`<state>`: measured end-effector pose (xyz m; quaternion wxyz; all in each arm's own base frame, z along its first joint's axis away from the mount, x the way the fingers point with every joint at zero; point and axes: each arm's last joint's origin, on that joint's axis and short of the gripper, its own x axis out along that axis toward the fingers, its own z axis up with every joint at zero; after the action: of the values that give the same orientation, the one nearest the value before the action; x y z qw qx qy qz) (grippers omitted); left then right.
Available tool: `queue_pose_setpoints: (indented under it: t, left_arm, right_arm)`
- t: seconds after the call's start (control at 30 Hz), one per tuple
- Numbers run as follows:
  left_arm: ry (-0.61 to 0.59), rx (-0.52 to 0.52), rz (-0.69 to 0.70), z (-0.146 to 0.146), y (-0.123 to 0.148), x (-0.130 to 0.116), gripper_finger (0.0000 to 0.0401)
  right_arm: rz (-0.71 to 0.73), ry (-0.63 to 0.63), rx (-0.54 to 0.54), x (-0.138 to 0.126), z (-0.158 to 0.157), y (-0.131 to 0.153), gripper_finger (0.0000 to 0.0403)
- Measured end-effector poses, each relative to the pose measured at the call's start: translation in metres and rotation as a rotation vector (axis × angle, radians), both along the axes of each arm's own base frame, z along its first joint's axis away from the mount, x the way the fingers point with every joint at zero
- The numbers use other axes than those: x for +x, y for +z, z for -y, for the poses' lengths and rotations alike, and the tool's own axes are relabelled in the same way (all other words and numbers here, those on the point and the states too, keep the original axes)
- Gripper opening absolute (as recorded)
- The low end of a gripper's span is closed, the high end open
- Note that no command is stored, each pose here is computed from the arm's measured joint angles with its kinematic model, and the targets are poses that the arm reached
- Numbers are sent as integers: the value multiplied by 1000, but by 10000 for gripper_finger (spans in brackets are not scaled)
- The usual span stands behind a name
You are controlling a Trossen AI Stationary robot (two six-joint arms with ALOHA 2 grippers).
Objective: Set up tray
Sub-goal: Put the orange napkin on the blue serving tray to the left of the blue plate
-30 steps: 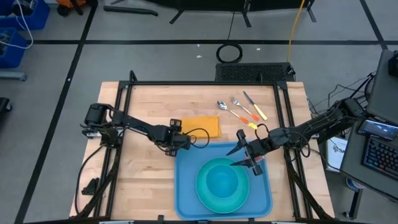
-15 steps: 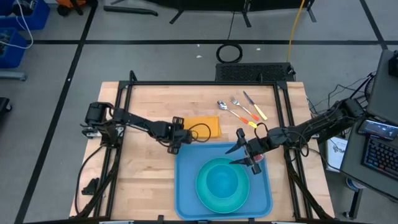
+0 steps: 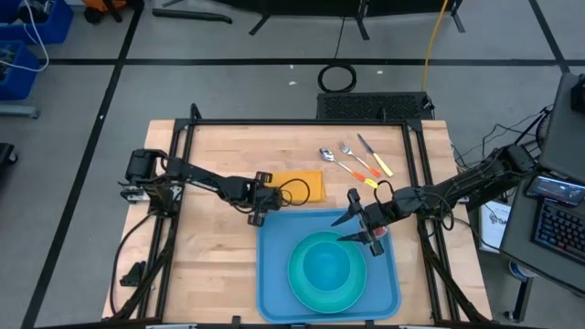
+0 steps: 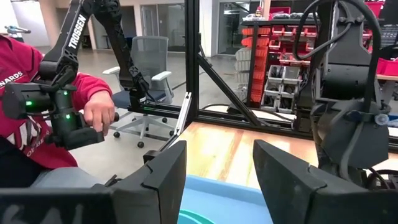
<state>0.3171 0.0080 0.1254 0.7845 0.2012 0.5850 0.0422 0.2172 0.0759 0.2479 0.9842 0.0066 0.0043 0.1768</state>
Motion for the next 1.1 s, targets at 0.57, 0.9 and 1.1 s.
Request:
queue_pose_setpoints:
  t: [0.57,0.9,1.1]
  left_arm:
    - [88,42,-94,-14,10,-2,4]
    - [125,-8,-22,-11,43,-11,4]
    - [163,-151,29,-4,65,-22,3]
  right_arm:
    - [2,0,0,0,0,0,178]
    - [-4,0,-2,0,0,-1,178]
    - [-3,0,-4,0,0,0,178]
